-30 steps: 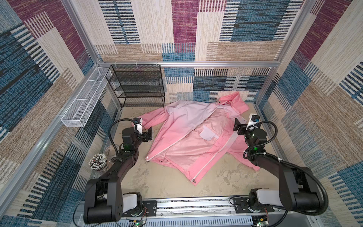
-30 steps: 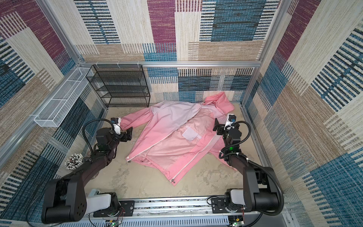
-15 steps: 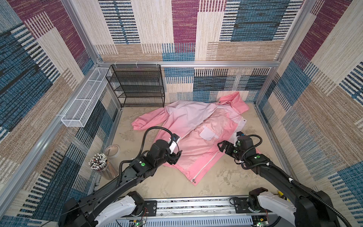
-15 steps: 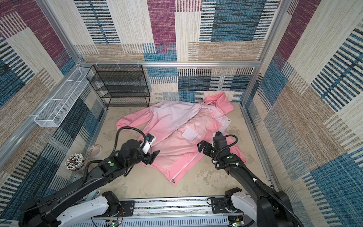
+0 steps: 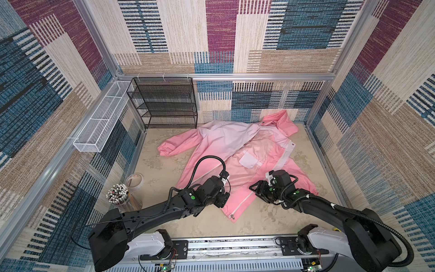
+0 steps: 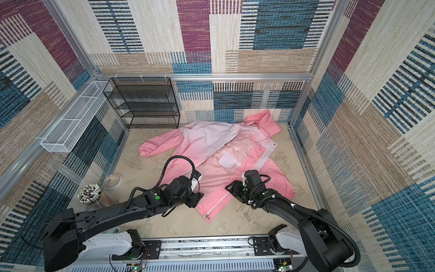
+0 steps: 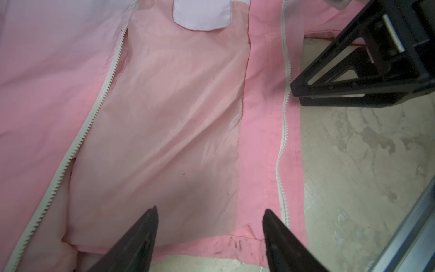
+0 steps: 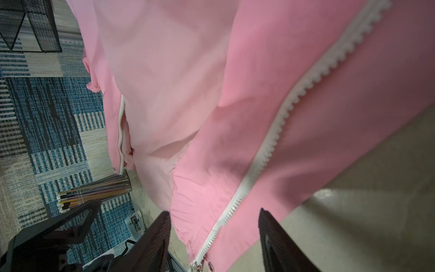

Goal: Zip up the jacket
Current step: 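Reach both grippers to the bottom hems of the two jacket front panels, then grasp the zipper pull end with left gripper while right gripper grasps opposite zipper edge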

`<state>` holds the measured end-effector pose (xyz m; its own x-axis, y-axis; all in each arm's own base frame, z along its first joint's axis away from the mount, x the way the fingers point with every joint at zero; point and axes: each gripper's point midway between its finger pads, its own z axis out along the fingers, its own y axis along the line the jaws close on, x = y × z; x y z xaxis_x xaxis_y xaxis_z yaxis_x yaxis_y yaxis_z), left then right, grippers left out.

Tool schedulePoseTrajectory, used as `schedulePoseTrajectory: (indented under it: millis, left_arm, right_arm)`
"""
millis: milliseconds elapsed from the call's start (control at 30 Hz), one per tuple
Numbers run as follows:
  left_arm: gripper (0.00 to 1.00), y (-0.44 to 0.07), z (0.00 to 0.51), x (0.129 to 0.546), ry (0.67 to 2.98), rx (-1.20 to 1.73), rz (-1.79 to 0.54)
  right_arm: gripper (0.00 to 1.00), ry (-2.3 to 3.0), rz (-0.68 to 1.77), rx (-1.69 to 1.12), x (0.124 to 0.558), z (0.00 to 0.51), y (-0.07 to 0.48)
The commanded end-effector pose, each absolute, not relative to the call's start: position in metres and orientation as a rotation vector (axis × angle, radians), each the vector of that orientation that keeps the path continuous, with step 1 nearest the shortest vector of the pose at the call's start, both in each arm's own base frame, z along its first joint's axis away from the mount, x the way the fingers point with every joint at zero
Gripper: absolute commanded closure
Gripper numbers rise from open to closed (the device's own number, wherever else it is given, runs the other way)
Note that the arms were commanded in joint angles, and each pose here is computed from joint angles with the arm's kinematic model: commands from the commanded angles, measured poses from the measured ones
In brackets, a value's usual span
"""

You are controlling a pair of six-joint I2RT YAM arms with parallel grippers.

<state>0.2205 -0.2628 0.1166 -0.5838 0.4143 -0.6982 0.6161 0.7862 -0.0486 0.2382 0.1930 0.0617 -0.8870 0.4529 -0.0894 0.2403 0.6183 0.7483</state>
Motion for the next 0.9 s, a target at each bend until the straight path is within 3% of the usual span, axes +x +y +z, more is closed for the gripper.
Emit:
schedulePoseTrajectory:
  millis: [0,467,733,867]
  left_arm:
    - [0.27,-0.271,0.122,0.22,2.295,0.691,-0.453]
    - [0.28,-0.28,0.116,0.215,2.317,0.719,-0.468]
    - [0.28,-0.288,0.11,0.21,2.337,0.751,-0.483]
    - [0.28,-0.292,0.107,0.209,2.343,0.772,-0.483]
  right_arm:
    - [0.39,2.513,1.162,0.568,0.249,0.07,0.196]
    - [0.44,2.529,1.181,0.577,0.254,0.059,0.202]
    - [0.42,2.532,1.165,0.61,0.25,0.054,0.198]
    - [0.49,2.511,1.221,0.572,0.251,0.06,0.204]
